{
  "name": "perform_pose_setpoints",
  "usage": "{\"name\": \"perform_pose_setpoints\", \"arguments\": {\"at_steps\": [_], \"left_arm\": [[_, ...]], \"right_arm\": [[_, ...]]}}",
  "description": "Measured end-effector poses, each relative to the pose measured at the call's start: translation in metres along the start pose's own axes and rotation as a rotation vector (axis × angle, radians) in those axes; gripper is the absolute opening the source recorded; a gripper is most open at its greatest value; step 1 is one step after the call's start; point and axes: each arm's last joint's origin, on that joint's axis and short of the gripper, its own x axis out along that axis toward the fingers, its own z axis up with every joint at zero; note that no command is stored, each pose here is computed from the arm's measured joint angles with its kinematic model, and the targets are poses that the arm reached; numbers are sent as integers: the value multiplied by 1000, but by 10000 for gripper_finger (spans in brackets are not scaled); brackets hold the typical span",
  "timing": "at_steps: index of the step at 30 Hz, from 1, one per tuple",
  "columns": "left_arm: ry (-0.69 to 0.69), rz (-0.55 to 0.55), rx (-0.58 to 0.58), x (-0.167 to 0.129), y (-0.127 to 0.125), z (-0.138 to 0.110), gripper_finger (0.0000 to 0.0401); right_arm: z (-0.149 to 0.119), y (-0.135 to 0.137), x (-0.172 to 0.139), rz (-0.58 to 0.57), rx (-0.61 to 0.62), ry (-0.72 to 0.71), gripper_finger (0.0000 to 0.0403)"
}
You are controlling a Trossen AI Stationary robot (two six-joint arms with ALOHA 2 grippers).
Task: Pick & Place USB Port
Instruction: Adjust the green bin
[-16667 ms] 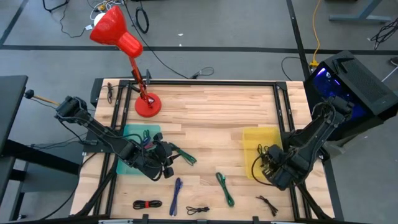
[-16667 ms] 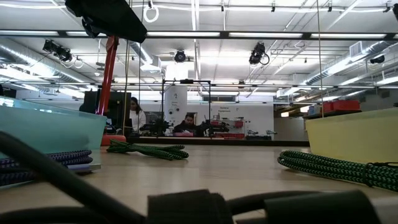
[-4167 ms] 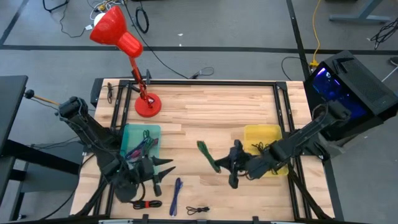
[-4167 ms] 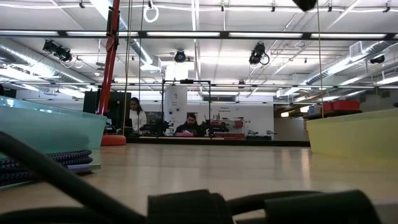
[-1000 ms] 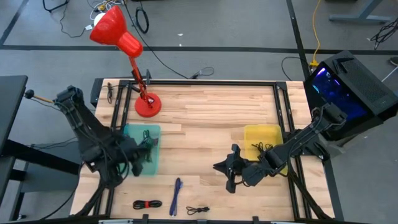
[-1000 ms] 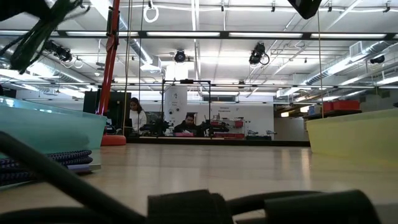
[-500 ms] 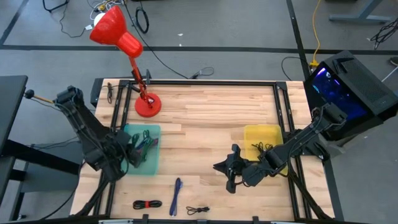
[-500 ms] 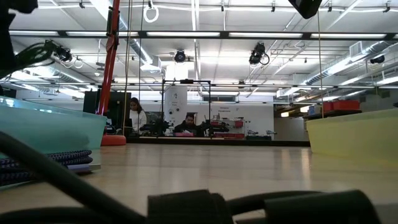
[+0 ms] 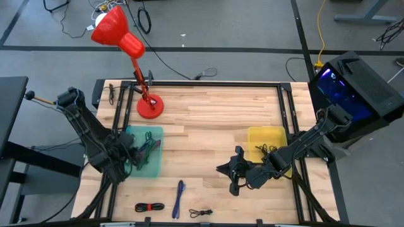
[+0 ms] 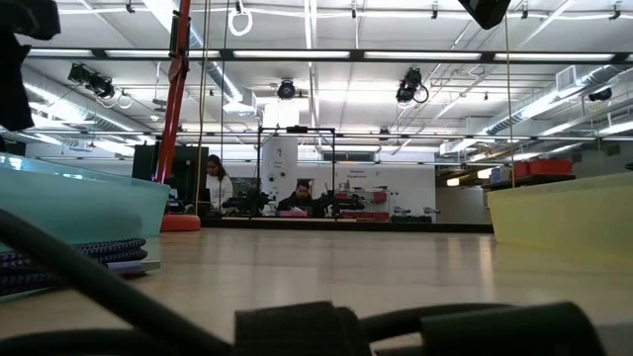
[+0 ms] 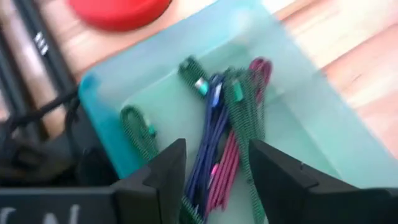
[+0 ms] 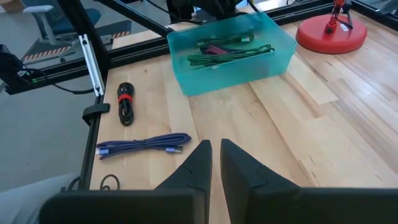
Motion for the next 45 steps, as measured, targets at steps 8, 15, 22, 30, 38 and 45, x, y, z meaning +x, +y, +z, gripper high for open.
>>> {"name": "perform_pose_setpoints", "arguments": {"at_steps": [8, 15, 22, 30, 38, 45], "left_arm": [[-158, -316, 125, -5, -29, -4, 190], [-273, -665, 276, -26, -74, -9, 186], [-228, -761, 221, -13, -113, -16, 186], [11, -636, 112, 39, -140, -38, 186], [146, -692, 80, 57, -166, -50, 186], [210, -663, 127, 59, -184, -55, 186]], "right_arm": [[-2, 3, 4, 27, 21, 7, 37], [-20, 22, 31, 240, 9, 61, 37], [-28, 26, 47, 266, 14, 40, 37], [-25, 26, 47, 280, 16, 21, 37], [-25, 26, 47, 280, 4, 19, 37], [-25, 26, 47, 280, 2, 18, 37]]}}
